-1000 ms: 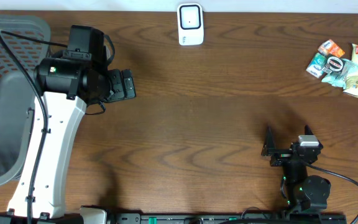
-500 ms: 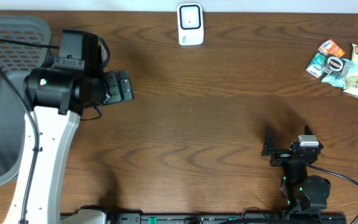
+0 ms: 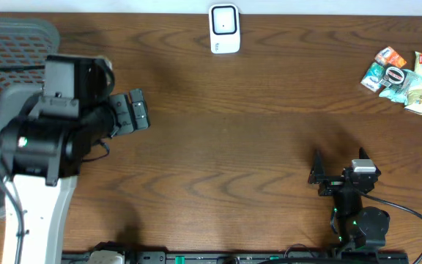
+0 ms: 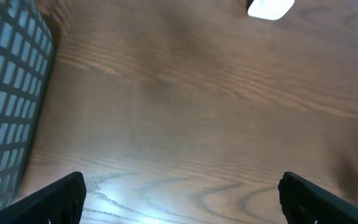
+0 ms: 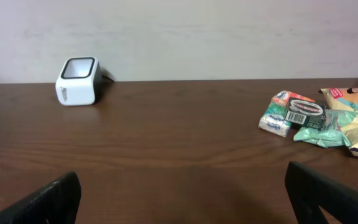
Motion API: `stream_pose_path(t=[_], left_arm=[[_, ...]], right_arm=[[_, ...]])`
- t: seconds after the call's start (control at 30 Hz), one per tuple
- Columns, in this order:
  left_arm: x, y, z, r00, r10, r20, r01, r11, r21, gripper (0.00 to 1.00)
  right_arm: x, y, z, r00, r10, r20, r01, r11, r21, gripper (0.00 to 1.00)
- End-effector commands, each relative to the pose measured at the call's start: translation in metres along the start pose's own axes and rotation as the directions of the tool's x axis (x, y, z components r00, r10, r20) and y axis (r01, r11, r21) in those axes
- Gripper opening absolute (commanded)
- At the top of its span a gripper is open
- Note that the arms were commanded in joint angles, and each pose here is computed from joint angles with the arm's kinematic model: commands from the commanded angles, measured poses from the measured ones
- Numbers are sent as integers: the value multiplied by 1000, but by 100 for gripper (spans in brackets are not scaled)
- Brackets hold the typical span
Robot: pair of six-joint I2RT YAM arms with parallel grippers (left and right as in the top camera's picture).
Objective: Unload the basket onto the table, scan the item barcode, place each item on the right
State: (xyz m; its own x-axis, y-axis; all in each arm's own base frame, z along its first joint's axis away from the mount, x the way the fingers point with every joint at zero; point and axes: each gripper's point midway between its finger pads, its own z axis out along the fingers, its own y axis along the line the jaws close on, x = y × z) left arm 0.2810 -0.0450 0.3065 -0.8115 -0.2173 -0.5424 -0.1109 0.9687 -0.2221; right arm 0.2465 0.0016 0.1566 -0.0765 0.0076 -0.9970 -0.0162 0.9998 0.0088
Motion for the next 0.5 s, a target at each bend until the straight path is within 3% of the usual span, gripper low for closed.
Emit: stream_pose_path(t=[0.0,0.47], left_arm=[[1,1,-19,998,2,55,-2,1000,10,98],[14,3,-92,963,0,269,-23,996,81,98]], right_arm=[[0,-1,0,1000,4,2,-4,1000,2,99],[0,-1,0,1000,4,1,-4,1000,2,99]])
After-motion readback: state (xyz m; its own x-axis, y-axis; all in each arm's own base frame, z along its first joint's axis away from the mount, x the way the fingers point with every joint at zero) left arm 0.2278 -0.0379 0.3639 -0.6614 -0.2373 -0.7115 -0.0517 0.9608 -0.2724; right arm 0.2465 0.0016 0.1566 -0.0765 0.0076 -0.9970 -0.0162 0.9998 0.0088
